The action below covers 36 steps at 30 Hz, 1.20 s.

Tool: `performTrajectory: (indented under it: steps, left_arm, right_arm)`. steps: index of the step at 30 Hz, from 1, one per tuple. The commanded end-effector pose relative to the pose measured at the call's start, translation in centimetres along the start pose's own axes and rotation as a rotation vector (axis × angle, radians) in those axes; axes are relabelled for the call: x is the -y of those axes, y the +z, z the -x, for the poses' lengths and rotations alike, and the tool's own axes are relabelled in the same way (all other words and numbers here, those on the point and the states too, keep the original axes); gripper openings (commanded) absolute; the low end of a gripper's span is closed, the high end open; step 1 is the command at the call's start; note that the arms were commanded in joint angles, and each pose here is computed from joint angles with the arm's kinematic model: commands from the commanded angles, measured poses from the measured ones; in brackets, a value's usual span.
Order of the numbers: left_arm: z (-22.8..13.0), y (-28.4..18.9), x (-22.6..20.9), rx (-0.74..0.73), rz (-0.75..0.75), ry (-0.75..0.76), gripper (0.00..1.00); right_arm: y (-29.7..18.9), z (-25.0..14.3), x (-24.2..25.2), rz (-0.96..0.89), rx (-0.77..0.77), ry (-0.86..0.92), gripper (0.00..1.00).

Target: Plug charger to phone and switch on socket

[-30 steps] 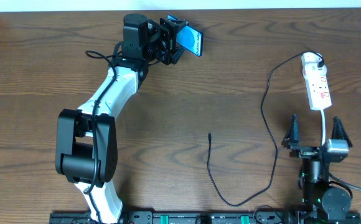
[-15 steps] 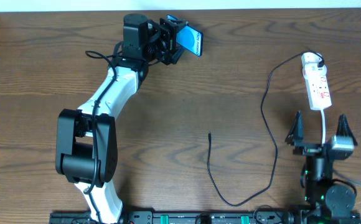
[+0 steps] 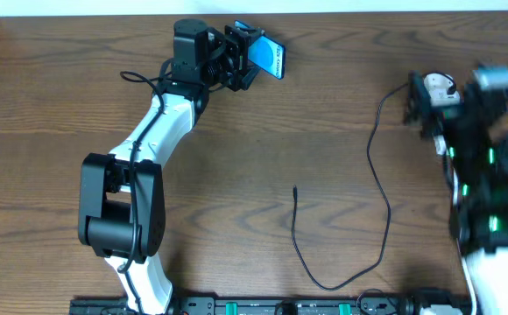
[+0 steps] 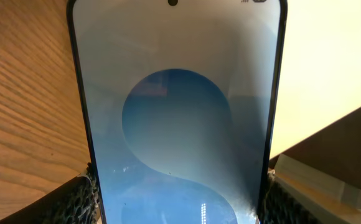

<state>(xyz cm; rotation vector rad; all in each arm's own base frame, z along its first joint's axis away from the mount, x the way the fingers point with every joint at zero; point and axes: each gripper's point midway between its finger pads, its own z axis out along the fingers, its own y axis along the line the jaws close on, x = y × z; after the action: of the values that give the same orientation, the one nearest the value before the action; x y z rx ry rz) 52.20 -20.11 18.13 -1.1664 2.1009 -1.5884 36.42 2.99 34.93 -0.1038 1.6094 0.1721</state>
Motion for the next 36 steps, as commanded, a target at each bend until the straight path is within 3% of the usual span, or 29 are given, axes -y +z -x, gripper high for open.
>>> performTrajectory:
  steps: [1, 8, 14, 24, 36]
  left_arm:
    - [-0.5, -1.1, 2.2, 0.002, -0.048, 0.047, 0.07]
    - [-0.5, -1.1, 2.1, 0.003, -0.043, 0.044, 0.07]
    - [0.3, -1.0, 0.4, 0.05, 0.023, 0.001, 0.07]
    - [0.8, -1.1, -1.8, 0.094, 0.11, -0.022, 0.07]
    - [-1.2, -0.3, -3.9, 0.084, 0.193, -0.036, 0.08]
  right_arm:
    - [4.2, -0.4, -4.8, 0.314, -0.118, 0.141, 0.99]
    - [7.5, -1.9, -10.4, 0.795, -0.198, 0.271, 0.99]
    - [10.5, -4.7, -9.8, 0.788, -0.208, 0.317, 0.99]
    - [12.6, -11.0, -12.1, 0.764, -0.453, 0.612, 0.99]
    - [11.9, -14.9, -18.8, 0.856, -0.55, 0.562, 0.99]
